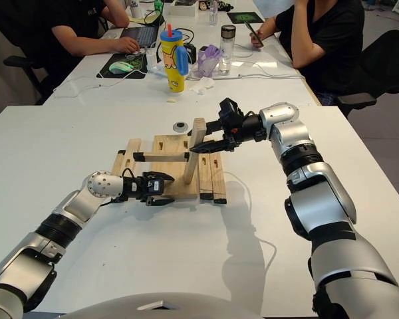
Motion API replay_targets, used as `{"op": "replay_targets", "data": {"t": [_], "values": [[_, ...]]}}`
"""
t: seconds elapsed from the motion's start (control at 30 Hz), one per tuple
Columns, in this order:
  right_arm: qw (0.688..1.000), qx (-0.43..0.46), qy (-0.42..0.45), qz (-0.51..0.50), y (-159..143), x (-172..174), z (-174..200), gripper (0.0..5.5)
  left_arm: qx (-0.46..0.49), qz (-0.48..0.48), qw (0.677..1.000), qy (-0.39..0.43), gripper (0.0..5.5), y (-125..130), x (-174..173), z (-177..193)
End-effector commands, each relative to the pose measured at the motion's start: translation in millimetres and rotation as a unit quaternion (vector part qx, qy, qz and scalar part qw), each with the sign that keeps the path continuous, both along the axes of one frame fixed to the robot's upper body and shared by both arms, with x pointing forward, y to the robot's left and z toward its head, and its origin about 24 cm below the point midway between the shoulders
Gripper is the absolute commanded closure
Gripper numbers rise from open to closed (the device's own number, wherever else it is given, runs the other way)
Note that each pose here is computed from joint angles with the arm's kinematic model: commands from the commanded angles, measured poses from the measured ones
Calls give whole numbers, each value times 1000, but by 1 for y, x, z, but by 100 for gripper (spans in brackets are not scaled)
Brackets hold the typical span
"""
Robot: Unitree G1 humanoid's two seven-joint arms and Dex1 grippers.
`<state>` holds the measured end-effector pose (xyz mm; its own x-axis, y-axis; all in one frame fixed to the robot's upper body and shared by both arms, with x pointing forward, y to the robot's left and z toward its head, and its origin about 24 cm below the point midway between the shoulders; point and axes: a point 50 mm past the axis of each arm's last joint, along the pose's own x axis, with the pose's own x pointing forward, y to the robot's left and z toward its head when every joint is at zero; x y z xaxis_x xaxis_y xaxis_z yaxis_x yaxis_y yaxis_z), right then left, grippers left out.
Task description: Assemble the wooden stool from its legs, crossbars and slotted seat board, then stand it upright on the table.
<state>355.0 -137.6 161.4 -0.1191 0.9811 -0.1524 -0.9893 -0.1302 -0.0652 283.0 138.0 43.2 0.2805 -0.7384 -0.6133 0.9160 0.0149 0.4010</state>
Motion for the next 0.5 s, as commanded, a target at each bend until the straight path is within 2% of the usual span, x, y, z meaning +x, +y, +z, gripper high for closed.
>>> {"op": "replay_targets", "data": {"t": [0.03,0.2,0.5], "values": [[997,37,52,-35,1,-1,-20,276,80,34,988,128,209,7,-41,-68],[995,65,39,-70,-7,1,-13,196,82,60,987,121,209,8,-38,-71],[989,7,36,-146,-43,-13,-43,190,84,78,987,114,209,14,-35,-72]]}}
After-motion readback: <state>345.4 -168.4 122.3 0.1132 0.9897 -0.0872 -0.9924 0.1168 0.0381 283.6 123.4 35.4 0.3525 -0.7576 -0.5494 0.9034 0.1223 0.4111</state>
